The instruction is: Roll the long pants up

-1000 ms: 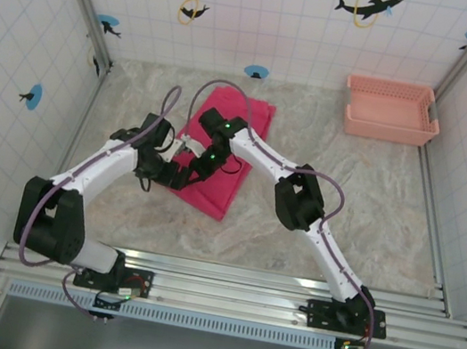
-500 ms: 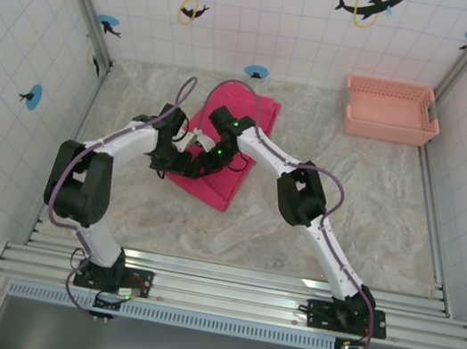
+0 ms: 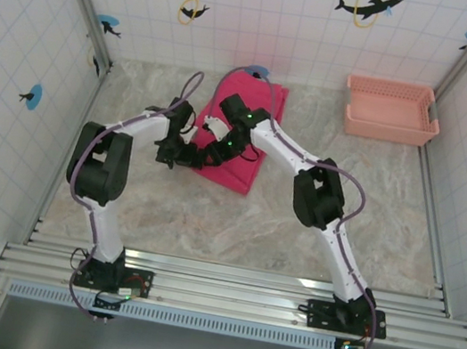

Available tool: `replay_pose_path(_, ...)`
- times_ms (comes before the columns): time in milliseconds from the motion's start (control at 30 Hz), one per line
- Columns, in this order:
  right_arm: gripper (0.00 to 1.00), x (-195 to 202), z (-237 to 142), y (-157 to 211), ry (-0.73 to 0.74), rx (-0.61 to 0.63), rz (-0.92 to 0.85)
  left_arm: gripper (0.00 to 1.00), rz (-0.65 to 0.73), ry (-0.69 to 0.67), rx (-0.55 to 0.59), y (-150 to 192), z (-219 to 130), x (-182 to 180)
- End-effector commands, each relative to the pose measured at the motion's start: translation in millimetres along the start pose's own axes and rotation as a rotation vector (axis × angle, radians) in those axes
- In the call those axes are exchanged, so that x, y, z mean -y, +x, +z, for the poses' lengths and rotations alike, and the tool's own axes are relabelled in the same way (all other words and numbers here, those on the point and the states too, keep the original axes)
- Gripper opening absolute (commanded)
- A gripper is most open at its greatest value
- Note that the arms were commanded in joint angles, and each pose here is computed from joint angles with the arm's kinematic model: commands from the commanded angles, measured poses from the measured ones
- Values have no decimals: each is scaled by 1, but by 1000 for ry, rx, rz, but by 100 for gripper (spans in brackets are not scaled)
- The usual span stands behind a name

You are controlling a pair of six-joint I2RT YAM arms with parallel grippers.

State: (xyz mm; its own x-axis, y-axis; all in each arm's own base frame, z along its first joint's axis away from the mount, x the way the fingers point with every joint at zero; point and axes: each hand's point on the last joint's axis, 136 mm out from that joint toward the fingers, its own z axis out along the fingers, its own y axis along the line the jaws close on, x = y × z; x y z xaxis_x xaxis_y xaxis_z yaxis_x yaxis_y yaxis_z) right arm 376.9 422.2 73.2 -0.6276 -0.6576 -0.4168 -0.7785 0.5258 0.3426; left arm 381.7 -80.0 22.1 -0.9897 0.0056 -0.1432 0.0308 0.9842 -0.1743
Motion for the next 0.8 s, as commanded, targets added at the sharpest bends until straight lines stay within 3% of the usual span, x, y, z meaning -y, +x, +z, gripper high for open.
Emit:
replay_pose_path(0,64,-33,-53,-30,44,127,-140,97,-60,-53,-68,9,23,-16)
replay_pose_path(167,63,-39,-75,-16,100,115,-219,97,-54,-51,-77,5,24,-15)
replay_pose_path(333,61,-50,-76,25,189,48,-413,97,-51,-47,-85,3,24,-14)
replay_pose_path(567,61,-57,-39,78,304,-101,-661,97,-47,-44,-110,8,27,-14)
replay_pose_path(767,60,-38,-14,82,466,-88,-754,97,-37,-34,-96,-1,23,-11)
